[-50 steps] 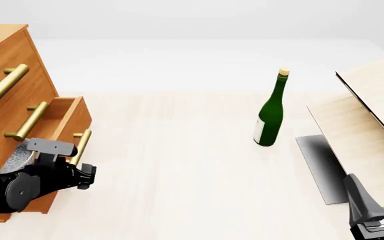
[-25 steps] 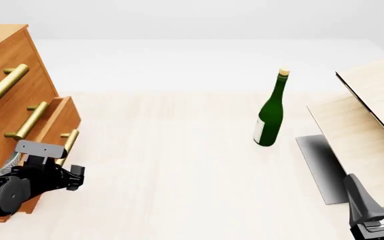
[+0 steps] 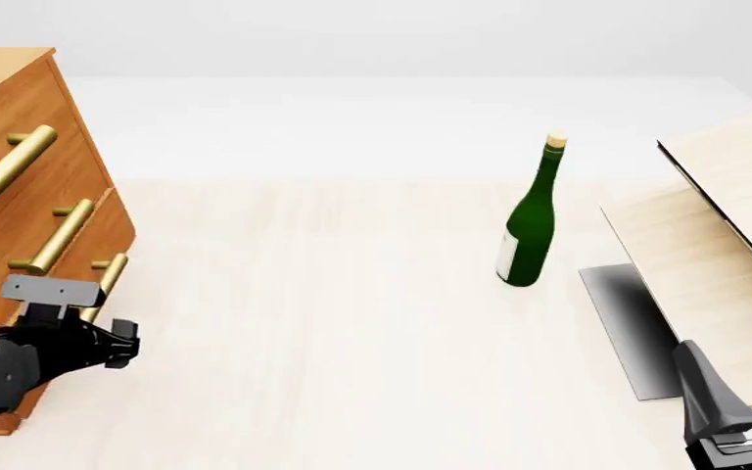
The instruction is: Put the bowl in the bottom drawer of the cabinet and close it.
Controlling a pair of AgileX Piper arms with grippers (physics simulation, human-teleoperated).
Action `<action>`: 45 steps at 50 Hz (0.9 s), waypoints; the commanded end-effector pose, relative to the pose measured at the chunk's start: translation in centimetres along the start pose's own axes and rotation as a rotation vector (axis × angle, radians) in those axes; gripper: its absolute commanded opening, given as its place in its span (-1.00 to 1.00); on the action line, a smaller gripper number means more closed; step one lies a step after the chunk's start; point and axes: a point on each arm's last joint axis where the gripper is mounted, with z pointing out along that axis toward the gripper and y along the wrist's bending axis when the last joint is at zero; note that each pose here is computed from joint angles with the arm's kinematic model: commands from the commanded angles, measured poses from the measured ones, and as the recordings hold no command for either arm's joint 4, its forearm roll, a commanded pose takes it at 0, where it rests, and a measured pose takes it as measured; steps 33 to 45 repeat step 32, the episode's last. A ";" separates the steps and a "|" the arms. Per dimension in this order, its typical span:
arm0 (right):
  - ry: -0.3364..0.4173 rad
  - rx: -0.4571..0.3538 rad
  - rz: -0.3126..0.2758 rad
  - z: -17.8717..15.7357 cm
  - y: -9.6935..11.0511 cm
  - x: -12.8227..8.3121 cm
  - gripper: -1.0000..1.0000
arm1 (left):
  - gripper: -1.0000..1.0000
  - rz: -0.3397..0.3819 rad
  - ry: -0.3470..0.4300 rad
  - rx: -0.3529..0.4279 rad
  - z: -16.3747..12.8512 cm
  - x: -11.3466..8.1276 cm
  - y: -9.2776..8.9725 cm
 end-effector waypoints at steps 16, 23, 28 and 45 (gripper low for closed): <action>0.000 0.000 0.000 0.0 0.0 0.0 1.00 | 1.00 -0.026 0.234 0.050 3.0 3.9 -0.5; 0.000 0.000 0.000 0.0 0.0 0.0 1.00 | 1.00 -0.053 0.234 0.013 2.7 4.3 0.7; 0.000 0.000 0.000 0.0 0.0 0.0 1.00 | 1.00 -0.065 0.228 -0.022 2.6 4.6 1.9; 0.000 0.000 0.000 0.0 0.0 0.0 1.00 | 1.00 -0.070 0.227 -0.033 2.5 4.8 2.2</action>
